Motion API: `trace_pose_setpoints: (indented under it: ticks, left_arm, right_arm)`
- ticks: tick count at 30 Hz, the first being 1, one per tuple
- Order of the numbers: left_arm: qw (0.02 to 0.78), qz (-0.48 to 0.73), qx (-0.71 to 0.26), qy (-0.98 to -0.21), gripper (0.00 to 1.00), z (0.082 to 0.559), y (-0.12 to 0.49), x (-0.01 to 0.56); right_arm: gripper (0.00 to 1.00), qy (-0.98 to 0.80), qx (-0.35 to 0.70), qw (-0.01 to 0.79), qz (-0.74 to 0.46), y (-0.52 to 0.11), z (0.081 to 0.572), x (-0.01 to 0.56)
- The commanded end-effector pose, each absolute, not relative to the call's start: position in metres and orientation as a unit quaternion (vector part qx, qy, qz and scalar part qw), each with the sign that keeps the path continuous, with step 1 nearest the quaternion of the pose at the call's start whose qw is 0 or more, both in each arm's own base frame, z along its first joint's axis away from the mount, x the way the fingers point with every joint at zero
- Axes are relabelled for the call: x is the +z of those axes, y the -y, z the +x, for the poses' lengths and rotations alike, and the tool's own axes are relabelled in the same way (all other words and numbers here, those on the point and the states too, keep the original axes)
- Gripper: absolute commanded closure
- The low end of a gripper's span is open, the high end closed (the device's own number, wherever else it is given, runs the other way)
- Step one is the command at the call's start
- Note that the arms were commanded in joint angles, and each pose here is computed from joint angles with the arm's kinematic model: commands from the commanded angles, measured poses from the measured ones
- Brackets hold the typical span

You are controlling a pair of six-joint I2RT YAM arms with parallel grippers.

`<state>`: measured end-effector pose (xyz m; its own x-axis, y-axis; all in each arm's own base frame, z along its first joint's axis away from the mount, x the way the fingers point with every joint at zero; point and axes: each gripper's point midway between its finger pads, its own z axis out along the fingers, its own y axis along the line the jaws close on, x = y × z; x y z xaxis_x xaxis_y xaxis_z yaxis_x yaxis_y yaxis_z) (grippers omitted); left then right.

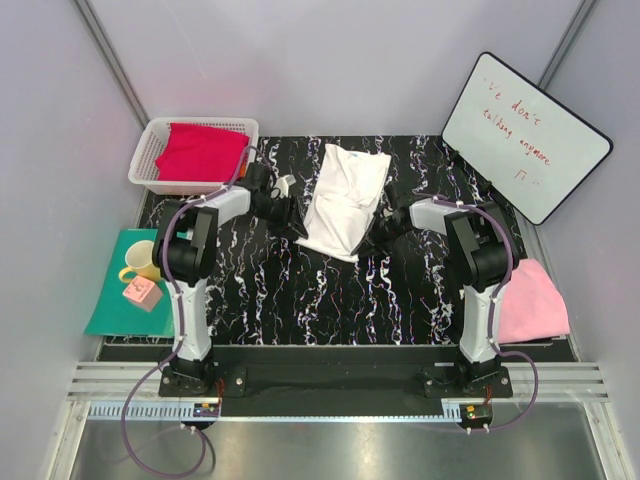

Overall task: Fold and stack the t-shirts
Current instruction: Grab one side of the 2/3 rectangular tshirt with both arms

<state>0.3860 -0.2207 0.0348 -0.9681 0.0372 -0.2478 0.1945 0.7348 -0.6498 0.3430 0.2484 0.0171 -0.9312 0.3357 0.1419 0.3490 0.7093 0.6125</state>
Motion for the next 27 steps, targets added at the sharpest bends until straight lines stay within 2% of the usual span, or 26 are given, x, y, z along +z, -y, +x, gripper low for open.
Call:
trace_pose_setpoints:
  ticks: [1,3,4,5,11,18,21,27]
  left_arm:
    - [0.092,0.076,-0.383,-0.916,0.63,0.380,0.234,0.033]
    - [0.073,0.075,-0.385,-0.917,0.80,0.372,0.238,0.025]
    - [0.065,0.078,-0.384,-0.918,0.94,0.367,0.241,0.021]
    - [0.063,0.080,-0.384,-0.918,1.00,0.364,0.242,0.022]
    - [0.042,0.089,-0.381,-0.919,1.00,0.328,0.248,0.026]
    - [0.008,0.100,-0.354,-0.930,1.00,0.257,0.238,0.022]
    - [0.018,0.096,-0.336,-0.937,1.00,0.239,0.227,0.027]
    - [0.076,0.090,-0.300,-0.947,1.00,0.242,0.212,0.055]
  right_arm:
    - [0.91,0.923,-0.327,-0.002,-0.203,-0.252,0.355,0.028]
    - [0.96,0.925,-0.322,-0.011,-0.201,-0.249,0.356,0.031]
    - [0.97,0.926,-0.321,-0.012,-0.200,-0.249,0.357,0.034]
    - [0.98,0.926,-0.321,-0.012,-0.199,-0.249,0.356,0.036]
    - [0.99,0.928,-0.325,-0.004,-0.184,-0.248,0.345,0.043]
    - [1.00,0.935,-0.312,0.031,-0.165,-0.234,0.300,0.034]
    - [1.00,0.942,-0.298,0.015,-0.150,-0.223,0.286,0.037]
    - [1.00,0.952,-0.281,-0.047,-0.114,-0.207,0.282,0.059]
